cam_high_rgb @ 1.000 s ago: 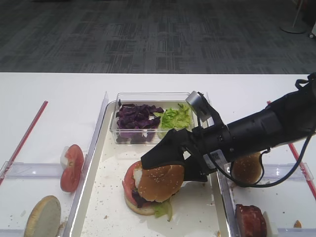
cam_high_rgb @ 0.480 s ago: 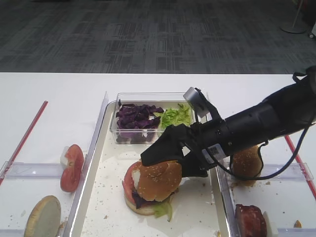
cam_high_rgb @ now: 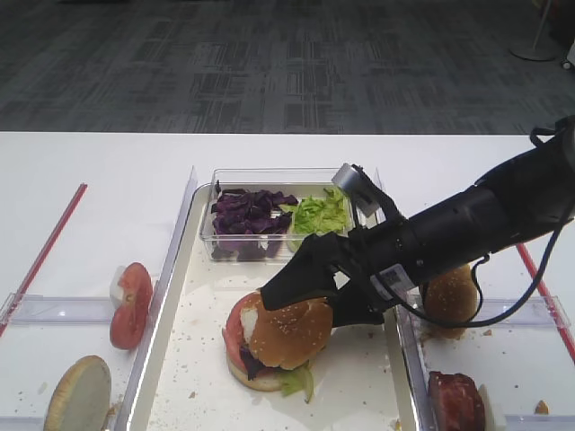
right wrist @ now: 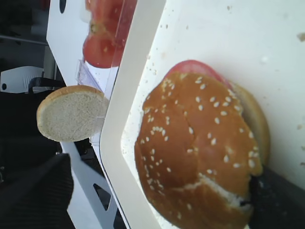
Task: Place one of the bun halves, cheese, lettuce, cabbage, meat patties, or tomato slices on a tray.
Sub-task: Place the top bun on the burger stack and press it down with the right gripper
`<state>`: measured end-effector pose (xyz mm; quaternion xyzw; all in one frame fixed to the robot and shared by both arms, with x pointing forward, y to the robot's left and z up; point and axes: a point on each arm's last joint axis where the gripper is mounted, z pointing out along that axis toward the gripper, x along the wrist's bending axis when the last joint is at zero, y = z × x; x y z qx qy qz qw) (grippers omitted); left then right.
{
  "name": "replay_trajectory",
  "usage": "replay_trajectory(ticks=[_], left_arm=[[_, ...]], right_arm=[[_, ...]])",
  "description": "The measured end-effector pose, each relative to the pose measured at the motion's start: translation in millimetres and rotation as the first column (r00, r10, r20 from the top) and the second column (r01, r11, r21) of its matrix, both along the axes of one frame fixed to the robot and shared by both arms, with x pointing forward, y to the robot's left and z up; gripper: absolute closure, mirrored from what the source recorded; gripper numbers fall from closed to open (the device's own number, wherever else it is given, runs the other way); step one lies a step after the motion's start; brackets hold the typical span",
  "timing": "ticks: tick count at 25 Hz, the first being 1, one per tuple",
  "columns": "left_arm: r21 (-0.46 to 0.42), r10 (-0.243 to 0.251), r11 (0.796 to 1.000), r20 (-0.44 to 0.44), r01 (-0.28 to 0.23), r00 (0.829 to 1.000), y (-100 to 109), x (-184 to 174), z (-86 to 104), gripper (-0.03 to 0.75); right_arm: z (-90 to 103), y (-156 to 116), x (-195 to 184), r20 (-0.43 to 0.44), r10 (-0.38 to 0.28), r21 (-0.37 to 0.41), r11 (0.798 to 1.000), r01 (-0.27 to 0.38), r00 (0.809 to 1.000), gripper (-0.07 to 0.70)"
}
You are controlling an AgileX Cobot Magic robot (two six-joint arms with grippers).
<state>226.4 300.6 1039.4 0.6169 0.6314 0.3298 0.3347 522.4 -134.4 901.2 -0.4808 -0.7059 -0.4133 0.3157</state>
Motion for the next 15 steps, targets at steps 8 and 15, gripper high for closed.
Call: replay_trajectory(ticks=[8, 15], left_arm=[[0.0, 0.0, 1.0, 0.0, 0.0, 1.0, 0.0, 0.0, 0.0, 0.207], [0.0, 0.0, 1.0, 0.0, 0.0, 1.0, 0.0, 0.0, 0.0, 0.207]], right_arm=[[-1.1, -0.6, 2.3, 0.01, -0.015, -0.02, 1.0, 0.015, 1.0, -0.06], [-3.1, -1.7, 4.1, 0.024, -0.026, -0.048, 0.998, 0.027, 0.999, -0.06]])
